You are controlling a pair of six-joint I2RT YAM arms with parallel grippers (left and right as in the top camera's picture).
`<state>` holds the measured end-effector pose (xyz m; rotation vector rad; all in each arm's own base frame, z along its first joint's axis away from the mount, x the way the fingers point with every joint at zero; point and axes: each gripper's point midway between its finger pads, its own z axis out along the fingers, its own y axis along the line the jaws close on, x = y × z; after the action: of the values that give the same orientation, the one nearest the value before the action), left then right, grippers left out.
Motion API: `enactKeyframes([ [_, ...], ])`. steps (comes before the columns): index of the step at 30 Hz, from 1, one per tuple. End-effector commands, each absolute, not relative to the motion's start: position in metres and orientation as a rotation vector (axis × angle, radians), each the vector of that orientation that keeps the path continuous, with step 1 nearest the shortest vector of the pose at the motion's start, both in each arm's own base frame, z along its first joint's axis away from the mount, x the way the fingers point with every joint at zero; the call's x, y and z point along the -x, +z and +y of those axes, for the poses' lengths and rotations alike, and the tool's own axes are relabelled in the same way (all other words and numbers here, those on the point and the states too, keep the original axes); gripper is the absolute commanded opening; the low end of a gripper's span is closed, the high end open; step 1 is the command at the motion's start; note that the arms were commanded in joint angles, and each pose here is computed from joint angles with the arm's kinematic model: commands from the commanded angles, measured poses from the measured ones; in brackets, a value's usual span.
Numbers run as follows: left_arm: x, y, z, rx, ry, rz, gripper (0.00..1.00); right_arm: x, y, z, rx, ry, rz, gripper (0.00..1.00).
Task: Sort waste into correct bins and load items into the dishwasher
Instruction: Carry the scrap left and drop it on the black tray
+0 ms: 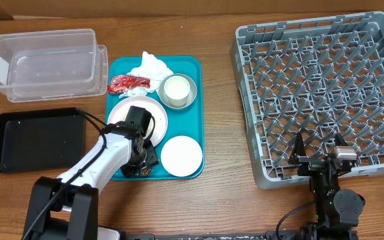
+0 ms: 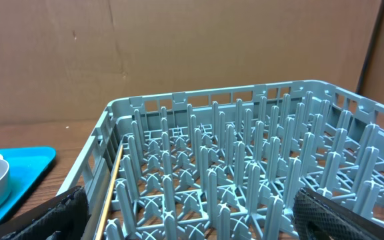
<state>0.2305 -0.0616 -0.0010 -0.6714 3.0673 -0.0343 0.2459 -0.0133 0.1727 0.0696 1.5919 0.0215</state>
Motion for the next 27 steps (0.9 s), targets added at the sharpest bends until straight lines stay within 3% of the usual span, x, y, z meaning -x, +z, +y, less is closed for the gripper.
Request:
enactKeyframes([
  [1,-0.225,-0.006,-0.064,0.685,-0.049,3.083,0.49,-0.246,0.171,-0.015,-0.076,0.013,1.589,1.00],
  [7,-0.227,-0.006,-0.061,0.682,-0.021,3.073,0.45,-0.246,0.171,-0.015,-0.076,0.013,1.589,1.00],
  [12,-0.225,-0.003,-0.060,0.689,-0.016,3.087,0.31,-0.246,0.171,-0.015,-0.076,0.013,1.589,1.00],
  [20,-0.230,0.023,-0.061,0.692,0.011,3.119,0.29,-0.246,0.171,-0.015,-0.076,0.013,1.589,1.00],
  [27,-0.266,0.074,-0.040,0.749,0.073,3.026,0.27,-0.246,0.171,-0.015,-0.076,0.013,1.589,1.00],
])
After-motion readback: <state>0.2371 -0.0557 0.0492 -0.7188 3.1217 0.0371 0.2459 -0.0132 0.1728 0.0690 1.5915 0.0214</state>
